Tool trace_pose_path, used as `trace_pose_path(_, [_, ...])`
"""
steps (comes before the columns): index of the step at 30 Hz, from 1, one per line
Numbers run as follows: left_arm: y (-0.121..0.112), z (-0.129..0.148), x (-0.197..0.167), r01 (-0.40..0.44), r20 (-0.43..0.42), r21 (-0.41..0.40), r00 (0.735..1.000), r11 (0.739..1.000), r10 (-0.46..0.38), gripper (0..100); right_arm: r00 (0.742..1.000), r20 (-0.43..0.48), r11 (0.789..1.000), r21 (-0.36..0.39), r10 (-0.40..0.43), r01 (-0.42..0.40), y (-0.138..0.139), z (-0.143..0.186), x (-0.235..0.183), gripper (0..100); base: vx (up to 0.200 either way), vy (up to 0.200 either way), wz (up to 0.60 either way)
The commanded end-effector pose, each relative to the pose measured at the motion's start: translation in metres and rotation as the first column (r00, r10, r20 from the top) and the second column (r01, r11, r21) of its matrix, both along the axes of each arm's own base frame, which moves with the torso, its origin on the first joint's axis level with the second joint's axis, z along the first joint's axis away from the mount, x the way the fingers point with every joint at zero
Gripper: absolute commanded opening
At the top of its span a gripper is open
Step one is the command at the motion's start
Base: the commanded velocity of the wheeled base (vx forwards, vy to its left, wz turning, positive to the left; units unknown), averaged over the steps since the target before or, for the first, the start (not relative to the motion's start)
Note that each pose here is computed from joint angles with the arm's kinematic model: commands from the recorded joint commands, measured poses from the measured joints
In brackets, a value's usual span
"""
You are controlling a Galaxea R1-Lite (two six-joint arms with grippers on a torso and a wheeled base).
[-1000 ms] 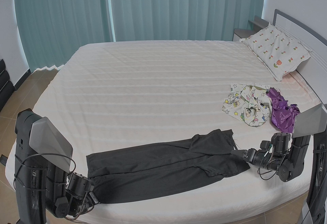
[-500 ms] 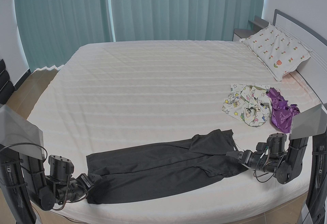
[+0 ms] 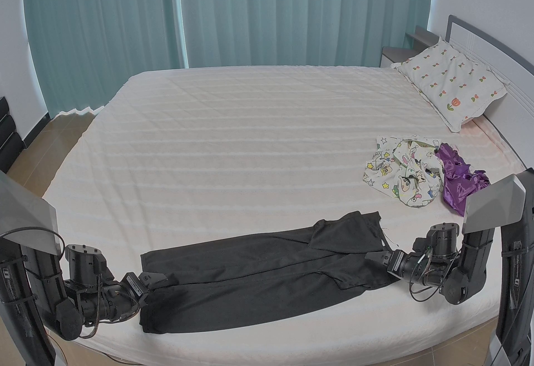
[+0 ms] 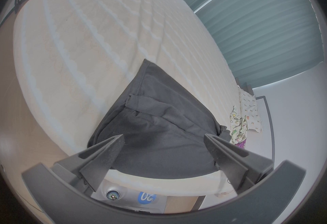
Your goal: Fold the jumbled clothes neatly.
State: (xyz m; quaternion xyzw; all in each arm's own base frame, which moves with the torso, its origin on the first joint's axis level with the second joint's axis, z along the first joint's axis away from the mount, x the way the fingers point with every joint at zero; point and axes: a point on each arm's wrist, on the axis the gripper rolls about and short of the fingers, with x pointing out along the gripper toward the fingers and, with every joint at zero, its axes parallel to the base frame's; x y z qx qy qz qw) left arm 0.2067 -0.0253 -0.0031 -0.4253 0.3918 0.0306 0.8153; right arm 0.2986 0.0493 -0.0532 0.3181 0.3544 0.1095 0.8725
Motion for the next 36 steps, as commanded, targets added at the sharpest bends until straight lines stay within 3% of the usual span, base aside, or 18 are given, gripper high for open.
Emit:
trace_pose_path(1, [0.001,-0.007,-0.002,-0.002,-0.030,0.006,1.000,1.000,0.002,100,1.000,-0.003,1.000,-0.002,0.000,0.000,0.000,-0.004,0.003,100,0.000,0.000,0.00])
trace_pose_path(9, [0.001,-0.008,-0.001,-0.004,-0.020,0.007,1.000,1.000,0.004,100,0.998,0.002,0.995,-0.082,0.059,-0.058,0.000,-0.017,0.000,100,0.000,0.000,0.00])
trace_pose_path(10, [0.001,-0.008,-0.001,-0.004,-0.020,0.007,1.000,1.000,0.004,100,0.998,0.003,0.994,-0.086,0.062,-0.062,0.000,-0.018,0.000,0,0.000,0.000,0.00])
trace_pose_path(20, [0.001,-0.010,0.000,-0.004,-0.024,0.010,1.000,1.000,0.004,100,1.000,0.011,0.994,-0.108,0.014,-0.013,-0.014,-0.008,-0.005,0,0.000,0.000,0.00])
trace_pose_path(36, [0.001,-0.011,0.000,-0.005,-0.027,0.011,1.000,1.000,0.006,100,1.000,0.018,0.988,-0.154,0.011,-0.008,-0.028,-0.006,-0.009,0,0.000,0.000,0.00])
